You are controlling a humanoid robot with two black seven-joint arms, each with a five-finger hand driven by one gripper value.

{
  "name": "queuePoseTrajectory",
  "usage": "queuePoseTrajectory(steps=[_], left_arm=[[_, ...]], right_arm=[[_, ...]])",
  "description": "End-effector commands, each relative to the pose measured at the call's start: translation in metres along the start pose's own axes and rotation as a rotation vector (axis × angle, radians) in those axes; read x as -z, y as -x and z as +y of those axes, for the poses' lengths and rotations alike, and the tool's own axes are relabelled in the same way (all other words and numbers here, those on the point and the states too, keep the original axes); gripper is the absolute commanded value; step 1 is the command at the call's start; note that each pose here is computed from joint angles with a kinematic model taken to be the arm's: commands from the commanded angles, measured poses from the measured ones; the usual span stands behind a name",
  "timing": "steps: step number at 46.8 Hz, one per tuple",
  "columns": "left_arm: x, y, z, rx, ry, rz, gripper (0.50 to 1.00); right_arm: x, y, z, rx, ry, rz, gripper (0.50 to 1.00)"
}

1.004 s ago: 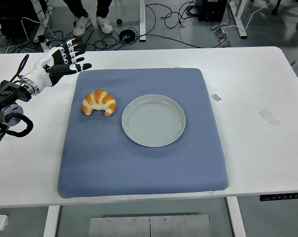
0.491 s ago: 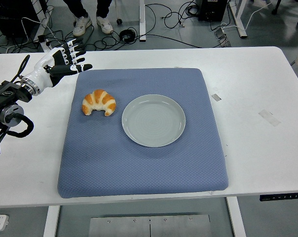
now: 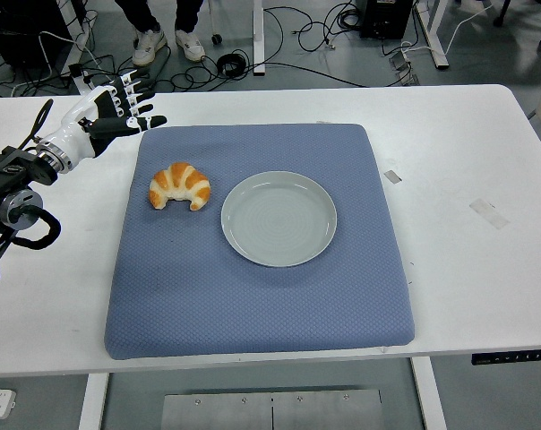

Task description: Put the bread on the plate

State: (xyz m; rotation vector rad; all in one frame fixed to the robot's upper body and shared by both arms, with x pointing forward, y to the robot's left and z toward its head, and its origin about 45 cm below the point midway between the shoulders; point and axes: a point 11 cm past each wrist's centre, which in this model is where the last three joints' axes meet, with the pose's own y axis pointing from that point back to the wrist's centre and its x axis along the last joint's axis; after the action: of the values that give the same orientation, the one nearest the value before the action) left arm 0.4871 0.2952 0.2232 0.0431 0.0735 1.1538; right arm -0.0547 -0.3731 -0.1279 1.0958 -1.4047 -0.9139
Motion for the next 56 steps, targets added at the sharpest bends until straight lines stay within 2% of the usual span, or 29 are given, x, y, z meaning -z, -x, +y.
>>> queuePoseTrajectory(steps=[1,56], left_arm=[[0.0000,0.0004,-0.0002,0.001,0.000,0.000,0.974],[0.0015,0.0078,-0.0036,0.018,0.001,0.008,0.972]], right_arm=[[0.0000,0.0000,0.0000,0.000,0.001,0.000,1.000],[0.0011,0.0005,-0.0001,0.001,-0.003,0.000,1.000]])
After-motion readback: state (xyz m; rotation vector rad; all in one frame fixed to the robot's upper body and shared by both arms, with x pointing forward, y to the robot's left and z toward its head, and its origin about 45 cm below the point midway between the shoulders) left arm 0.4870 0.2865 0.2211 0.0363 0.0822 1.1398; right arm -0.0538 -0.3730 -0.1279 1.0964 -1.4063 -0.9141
